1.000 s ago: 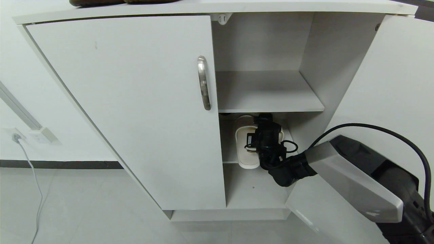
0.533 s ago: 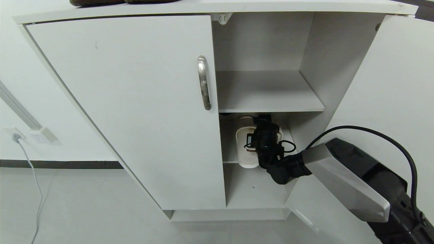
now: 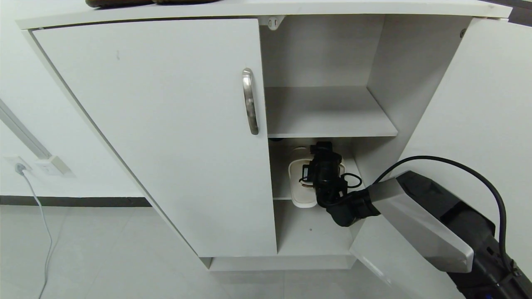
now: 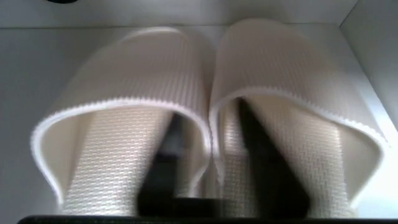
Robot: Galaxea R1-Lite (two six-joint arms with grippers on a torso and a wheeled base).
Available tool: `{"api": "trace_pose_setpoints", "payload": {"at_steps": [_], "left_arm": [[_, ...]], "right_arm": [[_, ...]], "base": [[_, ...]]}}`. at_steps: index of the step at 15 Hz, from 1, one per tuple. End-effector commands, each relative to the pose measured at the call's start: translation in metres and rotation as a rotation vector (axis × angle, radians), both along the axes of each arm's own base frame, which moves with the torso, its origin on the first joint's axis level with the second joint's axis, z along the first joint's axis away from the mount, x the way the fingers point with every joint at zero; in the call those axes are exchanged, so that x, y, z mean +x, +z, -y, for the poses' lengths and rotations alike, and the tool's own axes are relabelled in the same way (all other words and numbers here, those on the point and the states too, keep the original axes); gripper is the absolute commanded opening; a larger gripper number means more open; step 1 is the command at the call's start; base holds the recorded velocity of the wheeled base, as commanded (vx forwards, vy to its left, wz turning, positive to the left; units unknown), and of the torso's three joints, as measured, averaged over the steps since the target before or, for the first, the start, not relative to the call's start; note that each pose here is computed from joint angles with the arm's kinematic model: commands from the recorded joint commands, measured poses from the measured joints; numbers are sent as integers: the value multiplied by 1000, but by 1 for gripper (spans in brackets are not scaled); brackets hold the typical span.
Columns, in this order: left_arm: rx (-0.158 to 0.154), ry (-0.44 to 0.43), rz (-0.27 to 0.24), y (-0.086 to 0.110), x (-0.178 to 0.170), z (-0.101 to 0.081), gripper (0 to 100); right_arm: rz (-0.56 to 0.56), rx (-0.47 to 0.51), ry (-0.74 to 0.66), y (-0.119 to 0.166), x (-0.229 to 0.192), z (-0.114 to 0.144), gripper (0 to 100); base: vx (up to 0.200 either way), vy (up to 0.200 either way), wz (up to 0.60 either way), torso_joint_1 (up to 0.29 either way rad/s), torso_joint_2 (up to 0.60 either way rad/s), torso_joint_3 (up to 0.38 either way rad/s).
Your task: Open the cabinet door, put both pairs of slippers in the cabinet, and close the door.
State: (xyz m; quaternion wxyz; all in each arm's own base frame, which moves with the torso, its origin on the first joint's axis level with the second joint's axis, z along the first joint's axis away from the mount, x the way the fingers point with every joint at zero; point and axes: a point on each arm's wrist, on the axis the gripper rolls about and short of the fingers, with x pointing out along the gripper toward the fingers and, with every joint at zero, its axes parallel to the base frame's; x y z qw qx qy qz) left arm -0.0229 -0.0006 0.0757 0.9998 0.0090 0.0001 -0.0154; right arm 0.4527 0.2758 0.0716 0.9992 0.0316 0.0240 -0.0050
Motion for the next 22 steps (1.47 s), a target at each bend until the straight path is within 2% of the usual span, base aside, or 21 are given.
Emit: {"api": "trace_pose_setpoints", "payload": {"at_steps": [1,6,12,15,22], "left_arm": [[0,-1,0,0,0,0,0],[0,-1,0,0,0,0,0],[0,-1,0,0,0,0,0],[-4,0,0,0,0,0,0],[-4,0,0,0,0,0,0]], "right_arm": [[-2,-2,2,1,-3,1,100],[3,-3,17,19,-31,10,100],[-34,-32,85,22,-124,36,100],[-10,-12,154,30,-172,42,100],[-2,-21,193,35,-186,34,100]], "base": [[0,0,0,0,0,0],[0,0,0,0,0,0],[0,0,0,0,0,0],[0,0,0,0,0,0],[-29,0,0,0,1,1]]}}
